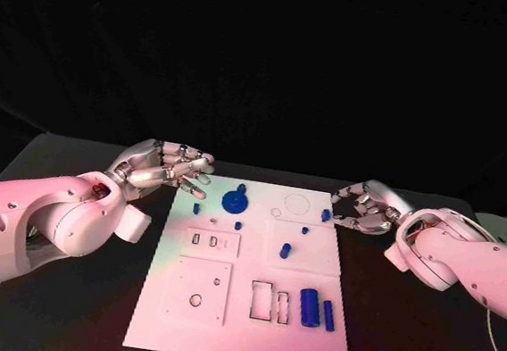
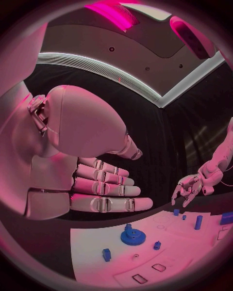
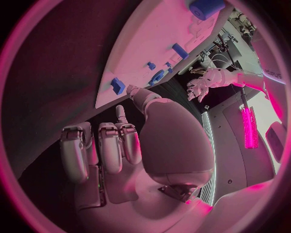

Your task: Assemble the parts on the task board

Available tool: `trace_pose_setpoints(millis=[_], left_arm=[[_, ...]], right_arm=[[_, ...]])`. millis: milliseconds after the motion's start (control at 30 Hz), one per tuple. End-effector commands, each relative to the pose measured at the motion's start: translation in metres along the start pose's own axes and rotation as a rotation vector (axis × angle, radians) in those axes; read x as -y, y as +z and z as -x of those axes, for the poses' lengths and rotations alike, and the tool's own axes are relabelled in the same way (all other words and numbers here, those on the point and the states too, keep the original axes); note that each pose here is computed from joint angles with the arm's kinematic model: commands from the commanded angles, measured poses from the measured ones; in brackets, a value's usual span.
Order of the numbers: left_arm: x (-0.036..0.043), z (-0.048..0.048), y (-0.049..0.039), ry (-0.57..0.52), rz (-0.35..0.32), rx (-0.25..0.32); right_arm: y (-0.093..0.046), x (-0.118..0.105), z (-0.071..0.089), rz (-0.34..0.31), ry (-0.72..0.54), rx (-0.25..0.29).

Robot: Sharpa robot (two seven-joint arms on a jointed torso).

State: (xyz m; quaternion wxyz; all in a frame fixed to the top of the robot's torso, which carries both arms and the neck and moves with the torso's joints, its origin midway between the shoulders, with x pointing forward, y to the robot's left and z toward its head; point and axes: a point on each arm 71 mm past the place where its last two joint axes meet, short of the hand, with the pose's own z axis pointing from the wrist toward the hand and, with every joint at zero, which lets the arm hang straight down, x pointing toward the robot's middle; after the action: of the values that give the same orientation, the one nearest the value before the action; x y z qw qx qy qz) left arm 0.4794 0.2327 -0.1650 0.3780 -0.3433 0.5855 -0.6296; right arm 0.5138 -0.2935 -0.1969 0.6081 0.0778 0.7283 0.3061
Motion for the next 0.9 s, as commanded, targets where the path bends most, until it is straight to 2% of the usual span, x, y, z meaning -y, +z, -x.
trace_pose_setpoints(millis=[33, 900], left_arm=[[0.0006, -0.0026, 0.0002, -0.001, -0.007, -0.020], [0.0010, -0.0030, -0.0005, -0.004, -0.007, -0.008]], right_arm=[[0.001, 0.001, -0.002, -0.014, -0.066, -0.008], [0.013, -0.002, -0.018, -0.036, -0.069, -0.020]])
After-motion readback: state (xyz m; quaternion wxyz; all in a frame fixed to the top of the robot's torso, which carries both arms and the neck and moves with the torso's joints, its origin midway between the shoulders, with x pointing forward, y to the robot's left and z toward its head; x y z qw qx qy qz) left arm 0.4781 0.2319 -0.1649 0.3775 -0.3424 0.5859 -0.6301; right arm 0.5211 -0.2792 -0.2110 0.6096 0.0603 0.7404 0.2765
